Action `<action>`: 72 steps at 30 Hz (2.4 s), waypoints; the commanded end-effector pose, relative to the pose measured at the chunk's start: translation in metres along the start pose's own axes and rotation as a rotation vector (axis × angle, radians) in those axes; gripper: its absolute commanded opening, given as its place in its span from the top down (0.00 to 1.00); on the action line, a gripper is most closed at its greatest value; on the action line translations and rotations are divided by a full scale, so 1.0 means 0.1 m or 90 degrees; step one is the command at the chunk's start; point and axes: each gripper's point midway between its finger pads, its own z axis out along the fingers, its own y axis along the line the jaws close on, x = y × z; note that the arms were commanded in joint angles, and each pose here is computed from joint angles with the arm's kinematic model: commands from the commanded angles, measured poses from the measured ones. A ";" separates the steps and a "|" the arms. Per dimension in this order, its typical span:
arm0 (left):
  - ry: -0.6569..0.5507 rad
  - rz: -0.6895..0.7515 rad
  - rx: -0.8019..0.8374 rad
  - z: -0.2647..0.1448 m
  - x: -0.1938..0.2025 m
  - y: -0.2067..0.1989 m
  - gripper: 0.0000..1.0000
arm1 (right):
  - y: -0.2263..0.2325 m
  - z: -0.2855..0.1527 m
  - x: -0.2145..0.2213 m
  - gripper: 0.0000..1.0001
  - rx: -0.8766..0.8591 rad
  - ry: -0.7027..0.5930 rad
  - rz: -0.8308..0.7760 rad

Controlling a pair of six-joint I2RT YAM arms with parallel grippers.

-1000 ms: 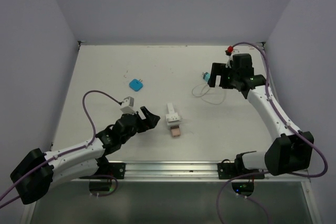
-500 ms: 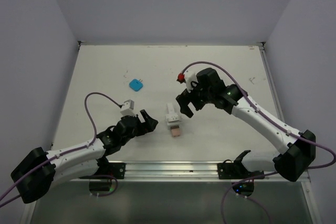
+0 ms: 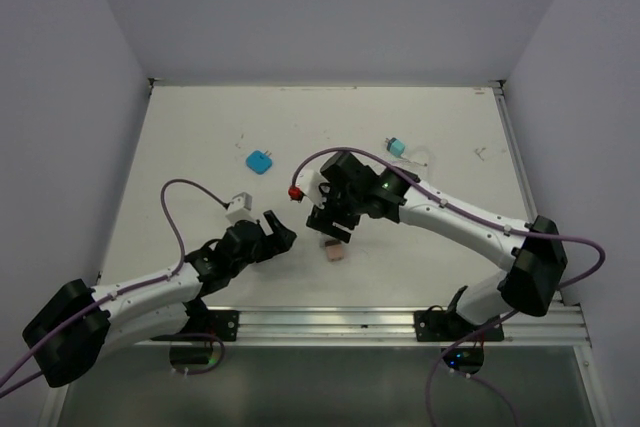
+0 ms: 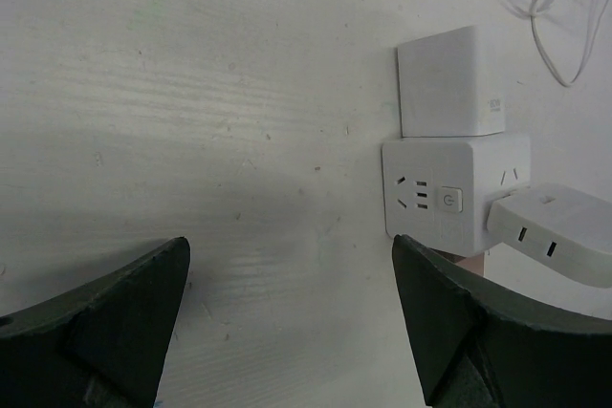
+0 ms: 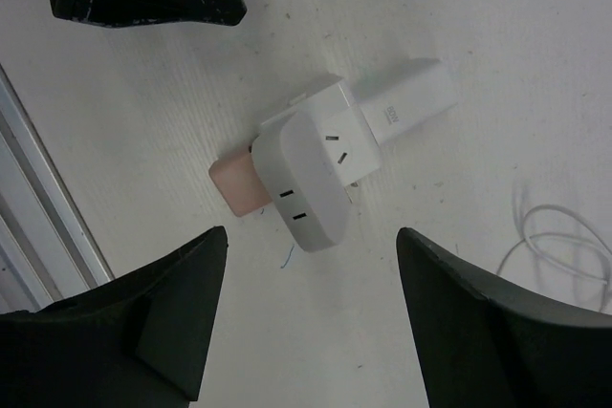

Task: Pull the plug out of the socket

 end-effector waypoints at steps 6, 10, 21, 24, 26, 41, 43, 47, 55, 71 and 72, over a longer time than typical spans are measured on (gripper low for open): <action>-0.004 -0.013 -0.011 0.01 -0.02 0.05 0.10 | -0.12 0.09 -0.08 0.33 0.040 0.054 -0.100; -0.002 -0.014 -0.013 0.02 -0.01 0.06 0.10 | -0.09 0.17 -0.04 0.33 0.042 0.079 -0.123; 0.006 -0.021 -0.016 0.03 0.00 0.09 0.10 | -0.09 0.37 0.08 0.34 0.048 0.125 -0.148; 0.007 -0.025 -0.013 0.03 0.00 0.09 0.10 | -0.12 0.41 0.11 0.42 0.057 0.138 -0.150; 0.008 -0.026 -0.011 0.03 0.00 0.09 0.10 | -0.13 0.41 0.12 0.50 0.060 0.138 -0.147; 0.026 -0.047 0.061 0.02 -0.02 -0.22 0.06 | -0.02 0.44 0.00 1.00 0.070 0.042 -0.024; 0.033 -0.052 0.070 0.02 -0.01 -0.27 0.04 | -0.01 0.42 0.02 1.00 0.067 0.022 0.005; 0.042 -0.071 0.098 0.04 -0.02 -0.40 0.03 | -0.01 0.43 0.02 1.00 0.065 -0.008 0.035; 0.064 -0.105 0.145 0.06 0.00 -0.63 0.03 | 0.05 0.50 0.03 1.00 0.054 -0.064 0.118; 0.062 -0.112 0.188 0.14 -0.08 -0.87 0.03 | -0.04 0.39 0.02 1.00 0.048 -0.105 0.186; 0.062 -0.112 0.186 0.14 -0.08 -0.86 0.03 | -0.04 0.39 0.07 1.00 0.053 -0.087 0.186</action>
